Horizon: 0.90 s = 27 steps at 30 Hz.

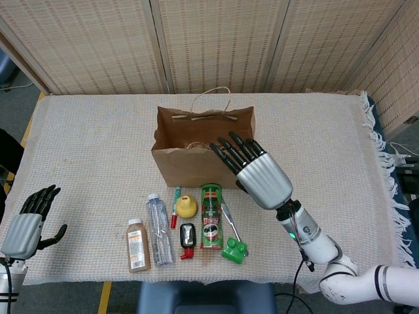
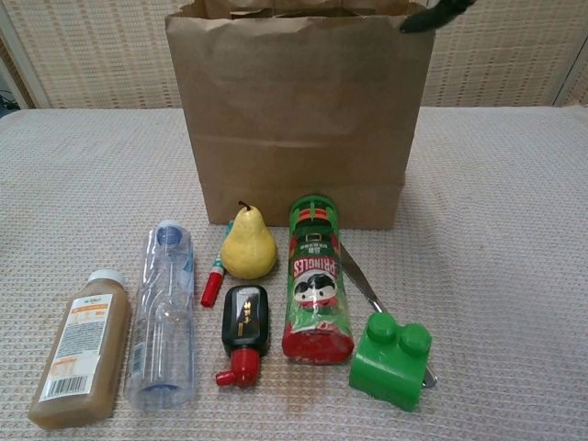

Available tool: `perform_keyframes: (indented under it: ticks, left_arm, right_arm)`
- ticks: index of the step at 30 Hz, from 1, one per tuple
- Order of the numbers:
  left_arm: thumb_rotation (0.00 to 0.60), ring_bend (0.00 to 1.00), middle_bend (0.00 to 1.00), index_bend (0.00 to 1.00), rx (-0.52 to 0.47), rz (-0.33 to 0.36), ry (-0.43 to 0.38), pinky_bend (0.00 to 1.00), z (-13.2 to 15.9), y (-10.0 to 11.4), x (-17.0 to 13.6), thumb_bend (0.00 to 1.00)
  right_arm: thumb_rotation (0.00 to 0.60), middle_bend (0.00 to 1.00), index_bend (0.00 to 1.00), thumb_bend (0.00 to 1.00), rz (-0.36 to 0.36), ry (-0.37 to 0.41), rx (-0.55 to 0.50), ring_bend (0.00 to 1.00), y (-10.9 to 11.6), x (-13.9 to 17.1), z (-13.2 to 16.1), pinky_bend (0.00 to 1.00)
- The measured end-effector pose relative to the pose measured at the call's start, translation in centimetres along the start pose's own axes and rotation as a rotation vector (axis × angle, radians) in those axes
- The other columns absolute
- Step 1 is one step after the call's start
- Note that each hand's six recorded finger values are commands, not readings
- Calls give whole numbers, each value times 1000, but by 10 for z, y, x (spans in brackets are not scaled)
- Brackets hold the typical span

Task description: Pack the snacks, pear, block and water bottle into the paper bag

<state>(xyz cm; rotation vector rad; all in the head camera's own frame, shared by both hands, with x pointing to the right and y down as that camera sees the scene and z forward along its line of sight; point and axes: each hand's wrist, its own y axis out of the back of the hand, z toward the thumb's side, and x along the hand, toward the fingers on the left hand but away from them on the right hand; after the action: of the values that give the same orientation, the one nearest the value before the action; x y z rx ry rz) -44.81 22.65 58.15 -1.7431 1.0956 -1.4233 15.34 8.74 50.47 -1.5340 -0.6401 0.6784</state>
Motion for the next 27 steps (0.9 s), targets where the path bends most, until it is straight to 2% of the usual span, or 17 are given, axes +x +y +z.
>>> perform_keyframes:
  ticks: [4,7,10,15,21,27]
  left_arm:
    - [600,0,0,0,7,4,7,69,-1,0,1,343]
    - [600,0,0,0,12,2,7,70,-1,-1,2,343]
    - [600,0,0,0,16,0,4,69,1,-2,2,344]
    - [600,0,0,0,12,0,8,69,0,-2,2,343]
    - [600,0,0,0,1,0,9,69,-2,-1,3,343]
    - [600,0,0,0,-9,0,7,69,-2,0,2,344]
  right_arm:
    - [600,130,0,0,98,169,-84,68,-2,36,16,225]
    - [600,128,0,0,227,289,-87,57,-15,65,29,205]
    - [600,115,0,0,347,376,-29,45,-35,84,38,188]
    - [600,94,0,0,471,479,107,26,-71,93,45,166]
    - [600,68,0,0,573,515,195,3,-115,81,49,140]
    - [600,56,0,0,594,494,230,0,-148,55,56,123]
